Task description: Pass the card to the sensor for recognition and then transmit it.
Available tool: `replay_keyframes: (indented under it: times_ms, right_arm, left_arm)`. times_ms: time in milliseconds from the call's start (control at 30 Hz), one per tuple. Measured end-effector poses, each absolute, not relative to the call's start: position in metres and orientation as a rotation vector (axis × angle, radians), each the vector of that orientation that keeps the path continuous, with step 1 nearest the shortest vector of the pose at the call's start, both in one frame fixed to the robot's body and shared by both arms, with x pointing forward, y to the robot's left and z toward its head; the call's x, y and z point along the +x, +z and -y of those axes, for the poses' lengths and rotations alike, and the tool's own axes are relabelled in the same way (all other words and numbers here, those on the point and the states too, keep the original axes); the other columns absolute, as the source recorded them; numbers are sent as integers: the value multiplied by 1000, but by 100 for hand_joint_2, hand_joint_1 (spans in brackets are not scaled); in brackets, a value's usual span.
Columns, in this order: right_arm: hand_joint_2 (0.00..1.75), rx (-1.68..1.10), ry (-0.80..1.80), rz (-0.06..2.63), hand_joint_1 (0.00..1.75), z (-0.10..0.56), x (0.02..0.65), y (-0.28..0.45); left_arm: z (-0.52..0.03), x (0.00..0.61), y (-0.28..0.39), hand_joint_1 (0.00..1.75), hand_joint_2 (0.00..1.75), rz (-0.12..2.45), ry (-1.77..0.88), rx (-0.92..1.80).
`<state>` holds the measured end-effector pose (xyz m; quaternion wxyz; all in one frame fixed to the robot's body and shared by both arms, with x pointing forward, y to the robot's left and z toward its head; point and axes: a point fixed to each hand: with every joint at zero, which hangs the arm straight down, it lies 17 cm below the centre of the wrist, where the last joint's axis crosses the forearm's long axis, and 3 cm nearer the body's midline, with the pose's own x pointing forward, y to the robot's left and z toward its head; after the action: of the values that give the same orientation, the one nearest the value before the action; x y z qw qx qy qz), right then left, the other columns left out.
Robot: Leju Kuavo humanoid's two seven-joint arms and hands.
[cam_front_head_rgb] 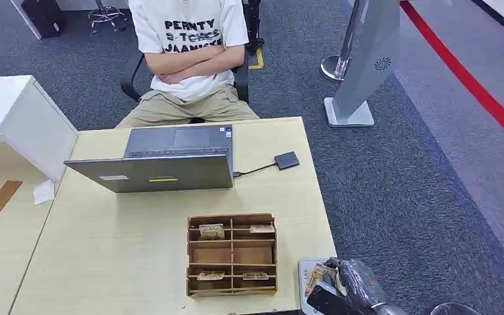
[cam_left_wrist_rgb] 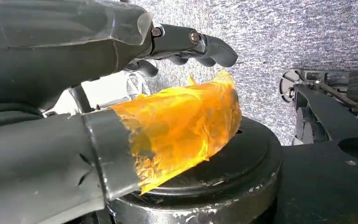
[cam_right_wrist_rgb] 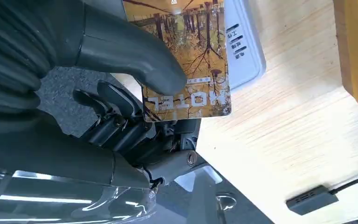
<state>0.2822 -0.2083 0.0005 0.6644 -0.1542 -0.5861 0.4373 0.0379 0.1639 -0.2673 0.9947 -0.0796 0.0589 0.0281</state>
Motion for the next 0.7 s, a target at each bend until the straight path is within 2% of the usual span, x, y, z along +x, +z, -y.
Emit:
replay_keyframes:
  times_ms: [700]
  right_arm:
    - [175,-348,987,1324,175,208,282,1]
  left_arm:
    - [-164,38,-267,0,0,-118,57,-160]
